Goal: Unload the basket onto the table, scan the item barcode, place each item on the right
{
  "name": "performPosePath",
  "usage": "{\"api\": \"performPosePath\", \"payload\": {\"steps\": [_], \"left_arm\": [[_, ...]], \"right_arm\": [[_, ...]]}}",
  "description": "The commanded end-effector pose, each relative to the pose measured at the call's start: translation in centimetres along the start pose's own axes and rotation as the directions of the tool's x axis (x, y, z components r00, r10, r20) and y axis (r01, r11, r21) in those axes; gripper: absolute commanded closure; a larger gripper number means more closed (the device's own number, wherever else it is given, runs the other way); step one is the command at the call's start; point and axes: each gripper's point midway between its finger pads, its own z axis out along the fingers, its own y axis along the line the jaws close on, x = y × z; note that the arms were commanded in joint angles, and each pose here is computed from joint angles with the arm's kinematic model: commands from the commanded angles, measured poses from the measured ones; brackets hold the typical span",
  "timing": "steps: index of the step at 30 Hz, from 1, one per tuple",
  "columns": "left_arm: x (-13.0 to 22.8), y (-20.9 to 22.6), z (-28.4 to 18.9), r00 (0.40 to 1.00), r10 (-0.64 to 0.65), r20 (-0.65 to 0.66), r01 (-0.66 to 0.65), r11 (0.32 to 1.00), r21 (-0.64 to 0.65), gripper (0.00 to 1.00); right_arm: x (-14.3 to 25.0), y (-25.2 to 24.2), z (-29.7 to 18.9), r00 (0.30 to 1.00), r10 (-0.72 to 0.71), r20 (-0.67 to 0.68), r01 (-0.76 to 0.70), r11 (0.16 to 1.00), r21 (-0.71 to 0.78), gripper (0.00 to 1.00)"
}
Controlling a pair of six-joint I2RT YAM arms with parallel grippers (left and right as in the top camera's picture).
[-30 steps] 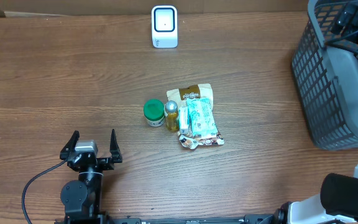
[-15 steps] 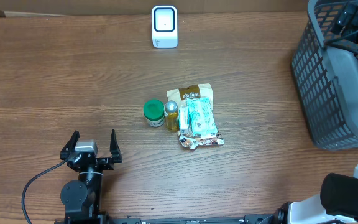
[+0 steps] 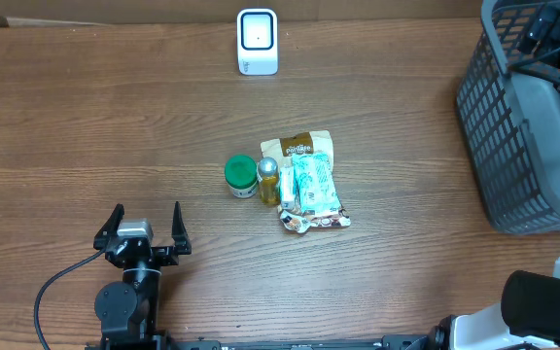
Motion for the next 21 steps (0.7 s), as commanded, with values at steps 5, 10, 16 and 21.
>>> {"api": "performPosePath", "payload": {"steps": [5,10,16,21], "left_arm": [[-0.01,0.22,-0.03,1.0,0.001,0.005,-0.001,1.0,-0.011,0.0],[-0.01,0.23,-0.03,1.0,0.001,0.005,-0.001,1.0,-0.011,0.0],[-0.01,0.22,-0.03,1.0,0.001,0.005,-0.001,1.0,-0.011,0.01],[-0.03,0.01,-0.03,1.0,-0.004,0.006,0.004,1.0,0.002,0.0]], "right_arm": [[-0.9,-0.22,-0.97,0.999,0.01,0.034,-0.011,1.0,0.005,0.0],[-0.89,-0.22,-0.95,0.999,0.01,0.033,-0.01,1.0,0.005,0.0],[-0.9,-0.22,-0.95,0.999,0.01,0.034,-0.011,1.0,0.005,0.0],[-0.89,-0.22,-0.95,0.999,0.01,0.033,-0.01,1.0,0.005,0.0]]}}
